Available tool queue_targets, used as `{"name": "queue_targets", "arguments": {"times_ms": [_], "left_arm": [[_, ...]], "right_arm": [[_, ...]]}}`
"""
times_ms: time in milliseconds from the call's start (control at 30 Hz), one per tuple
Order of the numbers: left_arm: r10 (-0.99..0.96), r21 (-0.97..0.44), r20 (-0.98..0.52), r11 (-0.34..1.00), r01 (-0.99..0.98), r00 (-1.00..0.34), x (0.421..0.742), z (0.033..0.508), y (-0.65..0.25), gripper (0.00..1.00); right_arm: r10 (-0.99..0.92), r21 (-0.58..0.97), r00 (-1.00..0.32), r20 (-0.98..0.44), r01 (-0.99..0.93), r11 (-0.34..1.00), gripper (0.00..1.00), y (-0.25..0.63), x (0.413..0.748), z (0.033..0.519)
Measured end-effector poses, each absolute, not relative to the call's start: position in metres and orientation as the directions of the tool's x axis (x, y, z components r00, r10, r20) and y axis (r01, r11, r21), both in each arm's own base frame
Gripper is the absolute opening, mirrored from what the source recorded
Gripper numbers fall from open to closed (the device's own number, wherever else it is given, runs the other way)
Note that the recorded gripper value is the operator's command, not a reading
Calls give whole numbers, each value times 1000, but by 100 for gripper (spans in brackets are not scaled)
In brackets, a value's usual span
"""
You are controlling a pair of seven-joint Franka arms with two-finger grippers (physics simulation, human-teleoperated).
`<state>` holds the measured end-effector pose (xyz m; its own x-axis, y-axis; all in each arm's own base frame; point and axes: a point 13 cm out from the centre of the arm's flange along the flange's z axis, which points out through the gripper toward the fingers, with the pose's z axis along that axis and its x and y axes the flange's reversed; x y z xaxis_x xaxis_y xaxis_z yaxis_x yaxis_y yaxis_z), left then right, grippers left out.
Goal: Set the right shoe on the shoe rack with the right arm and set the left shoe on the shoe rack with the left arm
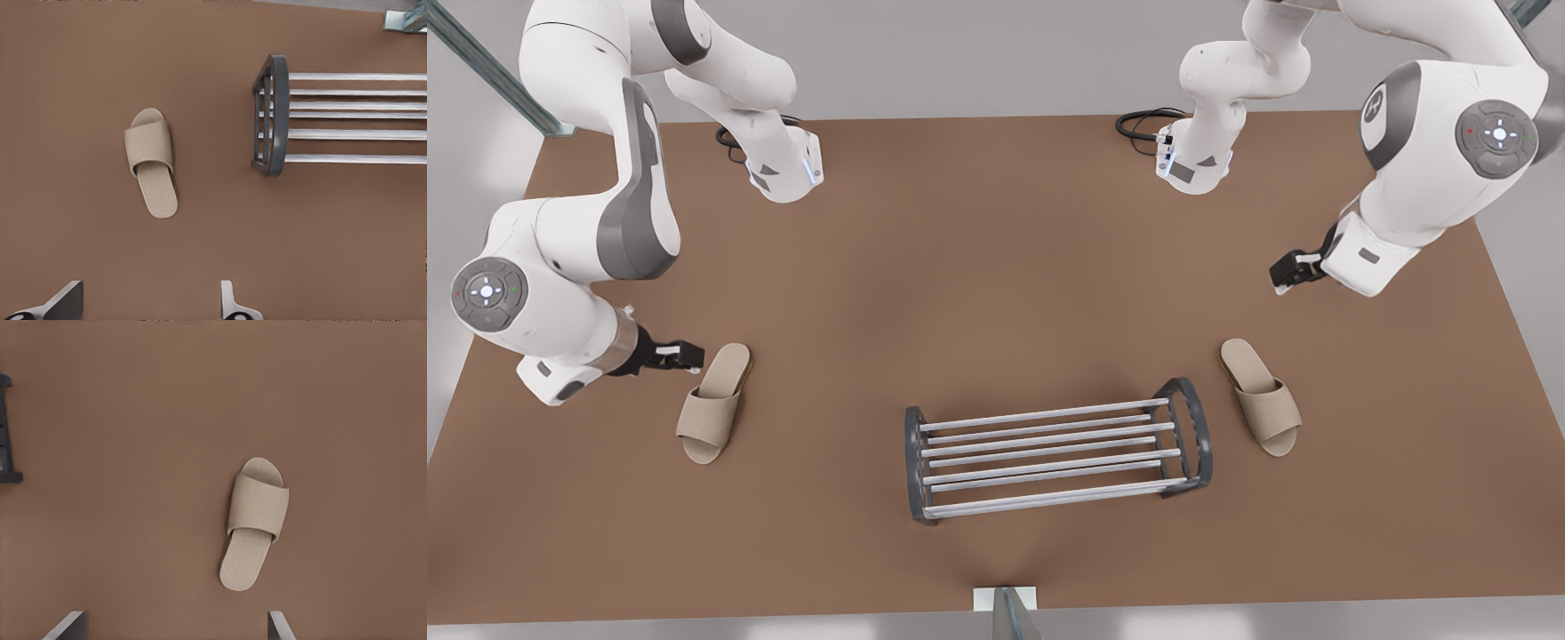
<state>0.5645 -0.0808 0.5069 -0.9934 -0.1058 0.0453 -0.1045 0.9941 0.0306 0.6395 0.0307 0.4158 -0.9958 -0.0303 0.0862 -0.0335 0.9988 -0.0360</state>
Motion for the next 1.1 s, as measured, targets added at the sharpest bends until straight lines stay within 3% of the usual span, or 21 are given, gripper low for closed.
{"name": "queue_targets", "arguments": {"times_ms": [67,133,200,233,300,367,467,533,633,800,933,1100], "left_arm": [[-111,36,47,993,-109,-993,565,502,-82,100],[-25,176,147,984,1,-989,550,460,-128,100],[210,394,303,861,323,-929,484,379,-277,100],[250,510,357,755,412,-900,454,346,-306,100],[215,701,411,546,459,-886,426,306,-288,100],[178,803,419,385,455,-890,400,284,-243,100],[179,866,362,300,401,-915,373,250,-162,100],[223,881,253,348,320,-941,382,221,-137,100],[314,889,0,435,144,-949,424,189,-111,100],[402,830,-378,547,-113,-834,476,162,-73,100],[368,761,-530,605,-236,-764,497,127,-14,100],[303,600,-698,742,-299,-649,516,106,-22,100]], "right_arm": [[-27,-31,-994,106,-31,999,100,30,645,397],[-15,-16,-984,176,-18,1000,100,22,654,335],[1,-12,-975,221,-2,1000,100,11,656,285],[12,-12,-970,243,10,1000,100,3,651,261],[31,-16,-959,280,27,999,100,-12,636,221],[42,-18,-954,296,38,999,100,-21,623,191],[43,-21,-956,289,39,999,100,-26,600,162],[57,-26,-961,269,52,998,100,-40,574,150],[60,-14,-978,202,58,998,100,-52,555,119],[47,7,-999,8,47,999,100,-61,581,105],[43,19,-996,-76,42,999,100,-68,585,108],[48,51,-989,-137,41,998,100,-81,589,115]]}}
